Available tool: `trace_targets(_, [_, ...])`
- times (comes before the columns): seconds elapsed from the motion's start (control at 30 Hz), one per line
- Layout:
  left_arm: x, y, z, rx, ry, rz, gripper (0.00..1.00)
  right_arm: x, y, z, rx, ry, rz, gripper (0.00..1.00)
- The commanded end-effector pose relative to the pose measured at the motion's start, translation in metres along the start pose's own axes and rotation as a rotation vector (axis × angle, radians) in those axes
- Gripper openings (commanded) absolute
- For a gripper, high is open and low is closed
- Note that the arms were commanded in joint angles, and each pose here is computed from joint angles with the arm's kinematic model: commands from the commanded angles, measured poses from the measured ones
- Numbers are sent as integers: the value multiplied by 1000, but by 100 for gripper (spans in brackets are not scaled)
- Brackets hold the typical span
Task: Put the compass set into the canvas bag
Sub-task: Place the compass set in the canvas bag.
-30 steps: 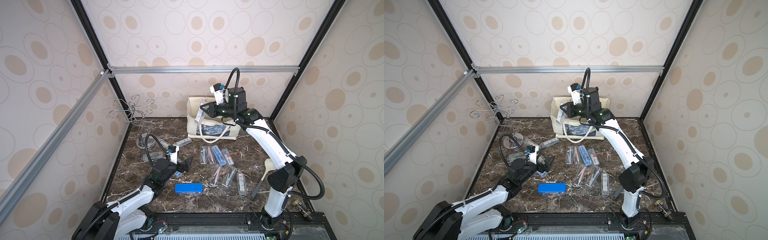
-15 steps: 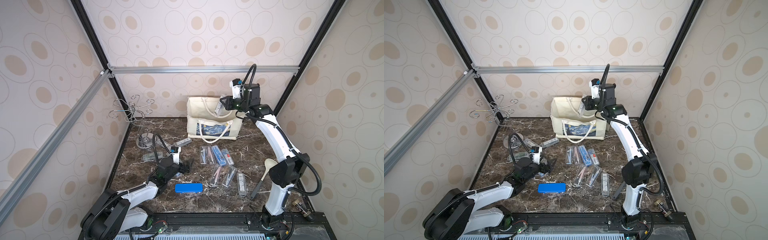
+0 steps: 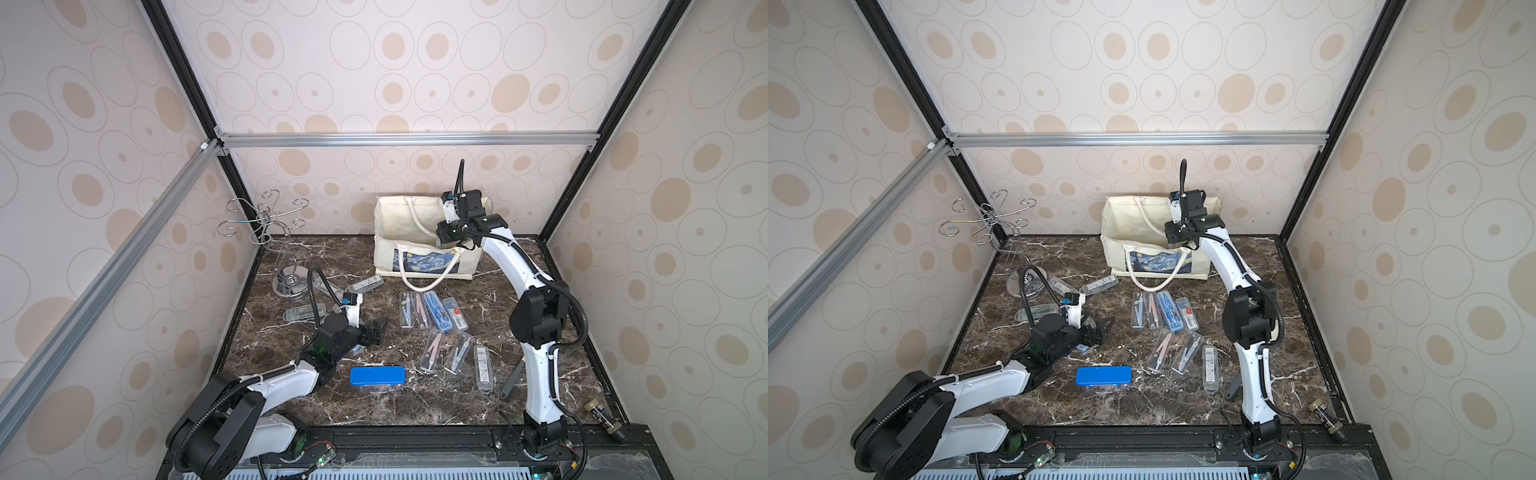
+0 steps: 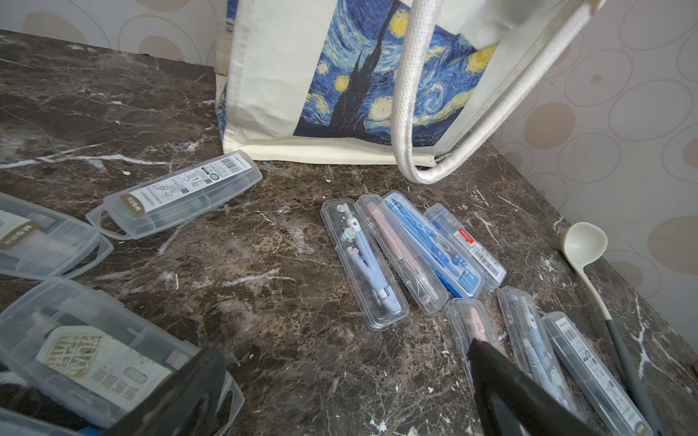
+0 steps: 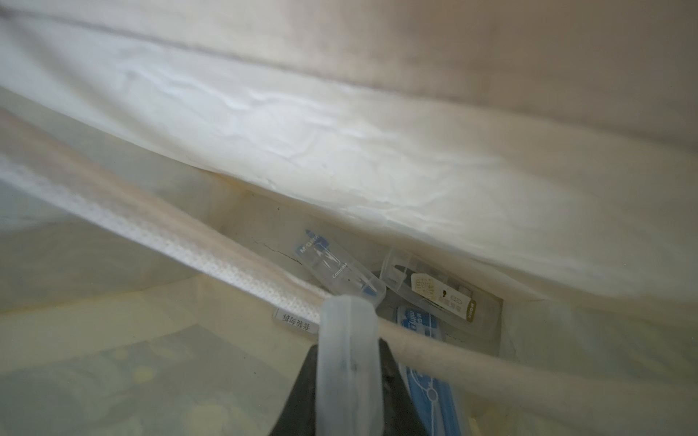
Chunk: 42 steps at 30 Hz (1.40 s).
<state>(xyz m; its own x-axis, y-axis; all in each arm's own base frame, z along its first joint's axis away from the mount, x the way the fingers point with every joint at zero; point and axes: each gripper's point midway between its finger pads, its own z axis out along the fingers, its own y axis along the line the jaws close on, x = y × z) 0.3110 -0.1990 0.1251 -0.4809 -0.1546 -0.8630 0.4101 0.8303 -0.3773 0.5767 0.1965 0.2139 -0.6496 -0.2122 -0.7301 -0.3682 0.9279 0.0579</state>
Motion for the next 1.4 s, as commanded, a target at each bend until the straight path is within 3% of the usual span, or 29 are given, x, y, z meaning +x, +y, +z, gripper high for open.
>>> trace_targets(0.0, [-18, -11, 2, 41, -54, -16, 100, -1, -12, -7, 57, 29, -27, 17])
trace_targets(0.4, [-10, 2, 11, -42, 4, -36, 100, -9, -12, -11, 54, 6, -3, 27])
trace_targets(0.8, [-3, 47, 8, -329, 67, -123, 100, -26, -5, -30, 12, -48, 5, 32])
trace_targets(1.07, [1, 78, -11, -559, 123, -179, 100, -46, 8, -61, -53, -117, 6, 38])
trace_targets(1.37, [10, 93, -39, -656, 124, -260, 99, -76, 23, -114, -119, -240, -1, 48])
